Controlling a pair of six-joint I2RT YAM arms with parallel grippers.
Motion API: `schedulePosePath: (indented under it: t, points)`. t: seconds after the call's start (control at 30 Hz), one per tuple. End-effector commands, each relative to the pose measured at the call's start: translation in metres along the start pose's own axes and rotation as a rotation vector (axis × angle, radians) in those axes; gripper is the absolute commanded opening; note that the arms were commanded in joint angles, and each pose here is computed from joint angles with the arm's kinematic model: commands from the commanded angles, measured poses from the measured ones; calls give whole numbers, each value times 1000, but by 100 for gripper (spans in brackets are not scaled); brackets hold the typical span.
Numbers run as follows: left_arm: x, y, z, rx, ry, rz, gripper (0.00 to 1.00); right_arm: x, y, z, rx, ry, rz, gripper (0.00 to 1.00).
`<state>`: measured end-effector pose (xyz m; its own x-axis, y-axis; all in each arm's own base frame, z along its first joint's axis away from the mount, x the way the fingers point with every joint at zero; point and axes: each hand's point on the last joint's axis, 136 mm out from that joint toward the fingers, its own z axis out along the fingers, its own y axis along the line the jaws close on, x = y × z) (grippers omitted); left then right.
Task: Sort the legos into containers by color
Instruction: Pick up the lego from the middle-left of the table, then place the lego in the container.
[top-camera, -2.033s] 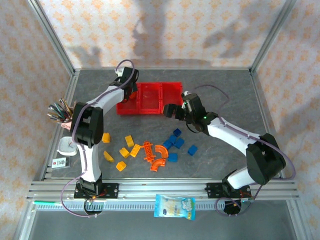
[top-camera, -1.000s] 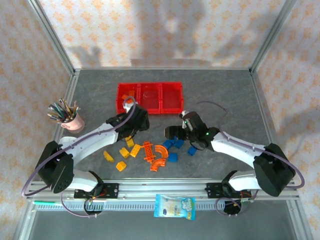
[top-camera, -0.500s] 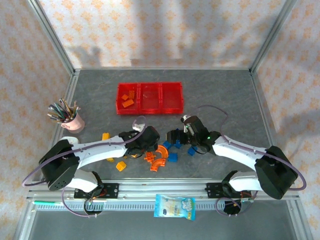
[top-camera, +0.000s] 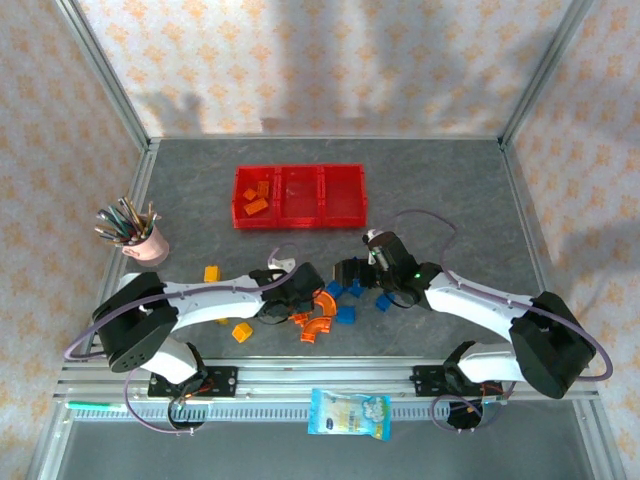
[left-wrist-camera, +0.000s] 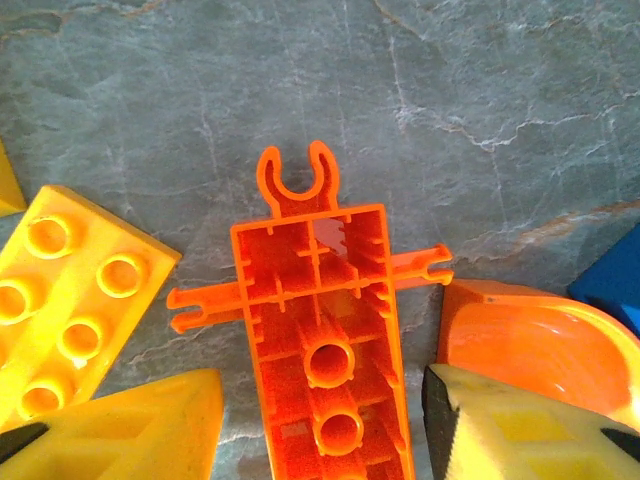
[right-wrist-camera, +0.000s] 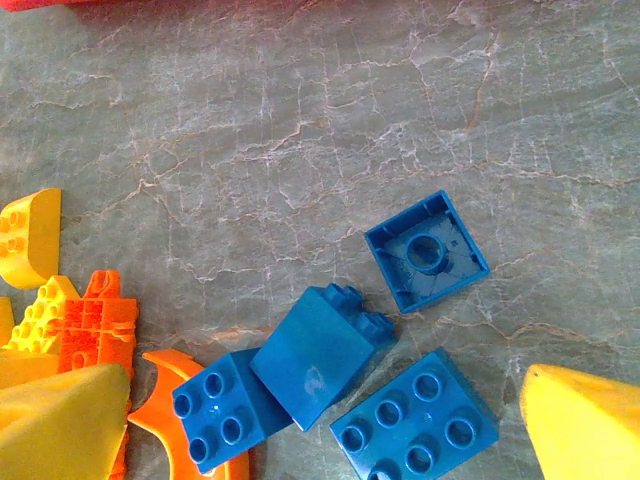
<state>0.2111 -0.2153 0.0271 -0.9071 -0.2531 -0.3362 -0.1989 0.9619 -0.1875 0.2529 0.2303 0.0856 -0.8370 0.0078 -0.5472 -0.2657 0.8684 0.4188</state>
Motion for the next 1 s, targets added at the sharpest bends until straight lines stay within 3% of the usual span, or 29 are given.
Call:
schedulePosePath:
  t: [0.0, 0.23, 0.47, 0.6, 0.8, 0.97]
  points:
    - [-1, 0, 5, -22, -21, 2, 54, -8, 0, -3, 14, -30, -23, 100]
    - [-3, 3, 8, -37, -35, 0, 38, -10, 1, -4, 17, -36, -25, 99]
    - [-21, 0, -14, -16, -106, -13, 30, -23, 12, -10, -22, -55, -7, 100]
    - [-59, -1, -45, -4, -217, -27, 30, -39, 22, -15, -46, -81, 13, 100]
    - [-148, 18, -79, -37, -406, -72, 30, -66, 31, -14, -55, -134, 74, 100]
    - [-225, 35, -77, -100, -486, -89, 30, -86, 31, -8, -55, -170, 112, 100]
